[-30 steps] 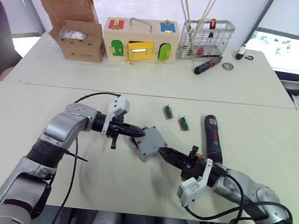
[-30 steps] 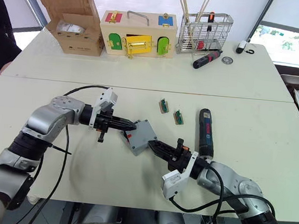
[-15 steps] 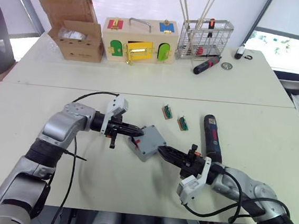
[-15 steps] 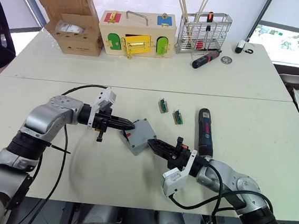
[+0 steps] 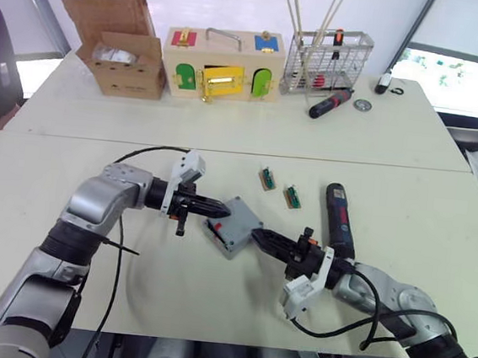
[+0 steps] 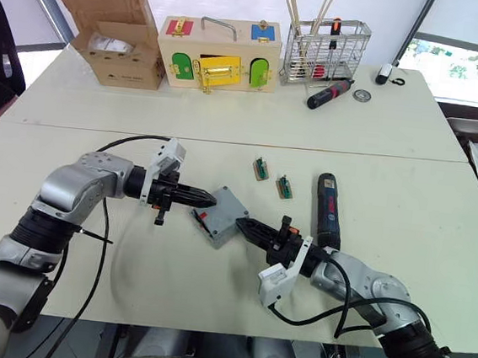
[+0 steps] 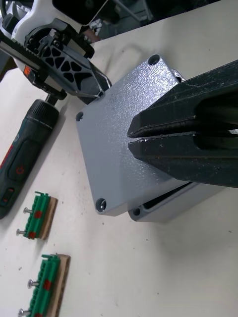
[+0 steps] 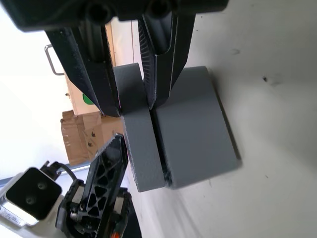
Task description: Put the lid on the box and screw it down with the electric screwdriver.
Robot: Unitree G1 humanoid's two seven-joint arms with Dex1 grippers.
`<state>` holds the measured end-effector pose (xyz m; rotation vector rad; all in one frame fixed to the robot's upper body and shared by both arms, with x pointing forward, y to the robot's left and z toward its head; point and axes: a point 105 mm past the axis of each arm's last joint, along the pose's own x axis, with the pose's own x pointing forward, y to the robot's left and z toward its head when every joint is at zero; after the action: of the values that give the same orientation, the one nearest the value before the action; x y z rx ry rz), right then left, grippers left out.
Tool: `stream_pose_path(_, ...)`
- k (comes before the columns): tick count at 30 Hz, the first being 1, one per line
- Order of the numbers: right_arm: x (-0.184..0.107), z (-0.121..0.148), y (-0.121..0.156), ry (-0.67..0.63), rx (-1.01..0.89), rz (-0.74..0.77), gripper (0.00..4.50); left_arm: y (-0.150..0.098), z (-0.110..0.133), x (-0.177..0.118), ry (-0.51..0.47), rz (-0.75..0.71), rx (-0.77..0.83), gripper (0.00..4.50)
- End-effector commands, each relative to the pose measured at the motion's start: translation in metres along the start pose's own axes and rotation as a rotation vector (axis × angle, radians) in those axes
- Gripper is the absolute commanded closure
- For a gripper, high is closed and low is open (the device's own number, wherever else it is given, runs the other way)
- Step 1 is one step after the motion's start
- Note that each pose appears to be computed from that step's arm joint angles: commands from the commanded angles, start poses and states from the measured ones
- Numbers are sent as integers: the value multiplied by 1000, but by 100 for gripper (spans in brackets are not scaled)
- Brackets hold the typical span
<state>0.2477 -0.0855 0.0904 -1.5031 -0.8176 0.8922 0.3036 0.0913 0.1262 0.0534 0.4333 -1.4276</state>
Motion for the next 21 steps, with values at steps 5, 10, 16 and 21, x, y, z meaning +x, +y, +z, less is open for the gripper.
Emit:
stream_pose_path(5,-2,-3,10,3,-9,33,431,5,18,-8,-51,32,25,446)
stream_pose_path(10,-3,-2,11,-4,1,34,431,5,16,-9,-33,37,37,446)
stream_pose_path(16,-2,9,11,-26,26,27,431,-1,11,0,-5,7,59,446)
stream_pose_path(21,-1,12,12,-29,31,24,431,-3,7,7,9,-15,74,446)
